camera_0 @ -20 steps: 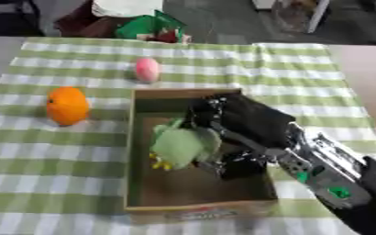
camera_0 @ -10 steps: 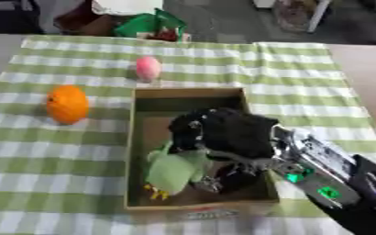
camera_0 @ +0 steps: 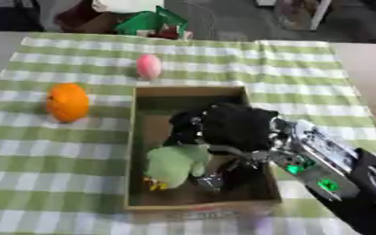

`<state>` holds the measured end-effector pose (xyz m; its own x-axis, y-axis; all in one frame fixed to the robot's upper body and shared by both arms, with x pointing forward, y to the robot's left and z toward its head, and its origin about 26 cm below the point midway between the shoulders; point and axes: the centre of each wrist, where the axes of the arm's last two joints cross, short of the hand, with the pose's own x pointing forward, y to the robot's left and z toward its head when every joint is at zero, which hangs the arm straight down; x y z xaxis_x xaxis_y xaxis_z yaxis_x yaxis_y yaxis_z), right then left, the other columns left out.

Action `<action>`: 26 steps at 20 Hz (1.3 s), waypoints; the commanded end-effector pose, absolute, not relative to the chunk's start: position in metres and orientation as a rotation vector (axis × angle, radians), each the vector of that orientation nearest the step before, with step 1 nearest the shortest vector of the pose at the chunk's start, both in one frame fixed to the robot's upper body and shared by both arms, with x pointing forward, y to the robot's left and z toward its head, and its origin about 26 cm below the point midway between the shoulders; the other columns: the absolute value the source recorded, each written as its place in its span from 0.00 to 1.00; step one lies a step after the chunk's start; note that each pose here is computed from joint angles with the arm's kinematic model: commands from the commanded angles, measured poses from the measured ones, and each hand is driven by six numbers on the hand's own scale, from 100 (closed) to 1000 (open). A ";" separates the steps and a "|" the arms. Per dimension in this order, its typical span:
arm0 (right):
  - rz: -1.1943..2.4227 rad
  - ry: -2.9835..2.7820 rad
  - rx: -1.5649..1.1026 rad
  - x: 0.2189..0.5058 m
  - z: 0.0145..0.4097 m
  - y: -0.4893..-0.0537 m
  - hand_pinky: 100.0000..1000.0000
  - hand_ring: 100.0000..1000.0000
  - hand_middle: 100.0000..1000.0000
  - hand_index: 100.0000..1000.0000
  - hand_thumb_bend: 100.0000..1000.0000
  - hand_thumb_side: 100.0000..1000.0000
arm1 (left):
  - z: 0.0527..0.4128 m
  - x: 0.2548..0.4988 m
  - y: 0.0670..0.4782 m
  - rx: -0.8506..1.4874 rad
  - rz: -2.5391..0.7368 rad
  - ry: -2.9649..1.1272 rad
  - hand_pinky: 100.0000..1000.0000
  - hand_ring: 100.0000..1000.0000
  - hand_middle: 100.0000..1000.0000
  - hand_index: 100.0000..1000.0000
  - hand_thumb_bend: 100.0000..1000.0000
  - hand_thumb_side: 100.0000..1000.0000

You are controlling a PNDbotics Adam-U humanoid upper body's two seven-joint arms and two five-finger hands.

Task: Pick up objects on the table and place them in the box.

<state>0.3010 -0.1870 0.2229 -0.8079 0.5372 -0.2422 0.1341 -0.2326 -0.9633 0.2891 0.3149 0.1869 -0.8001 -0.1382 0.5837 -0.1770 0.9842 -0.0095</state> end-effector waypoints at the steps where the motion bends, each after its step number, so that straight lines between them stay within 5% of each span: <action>1: 2.136 -1.766 -0.842 0.300 0.239 -0.189 0.78 0.96 0.78 0.90 0.00 0.51 | 0.197 0.287 0.317 0.239 0.050 -2.539 0.35 0.53 0.47 0.59 0.00 0.88; 4: 2.160 -1.768 -0.841 0.300 0.246 -0.188 0.80 1.00 0.85 0.97 0.03 0.67 | 0.197 0.287 0.318 0.239 0.050 -2.539 0.35 0.53 0.47 0.59 0.00 0.88; 13: 2.176 -1.733 -0.817 0.302 0.261 -0.194 0.82 1.00 0.92 1.00 0.21 0.84 | 0.197 0.287 0.318 0.237 0.052 -2.539 0.35 0.53 0.48 0.59 0.00 0.88; 18: 2.141 -1.755 -0.817 0.303 0.264 -0.198 0.82 1.00 0.91 1.00 0.17 0.86 | 0.198 0.287 0.318 0.238 0.053 -2.541 0.35 0.53 0.48 0.59 0.00 0.88; 22: 2.036 -1.854 -0.855 0.305 0.277 -0.205 0.79 1.00 0.88 1.00 0.00 0.83 | 0.204 0.288 0.320 0.251 0.025 -2.563 0.35 0.53 0.48 0.59 0.00 0.84; 26: 1.883 -1.956 -0.897 0.305 0.294 -0.222 0.78 1.00 0.84 0.98 0.00 0.80 | 0.226 0.290 0.326 0.328 -0.080 -2.620 0.34 0.53 0.48 0.61 0.00 0.77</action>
<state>0.3099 -0.2147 0.2783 -0.7817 0.5940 -0.1899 0.1860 -0.0687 -0.9802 0.2926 0.3214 0.2113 -0.8325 -0.2051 0.5146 -0.1990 0.9776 0.0677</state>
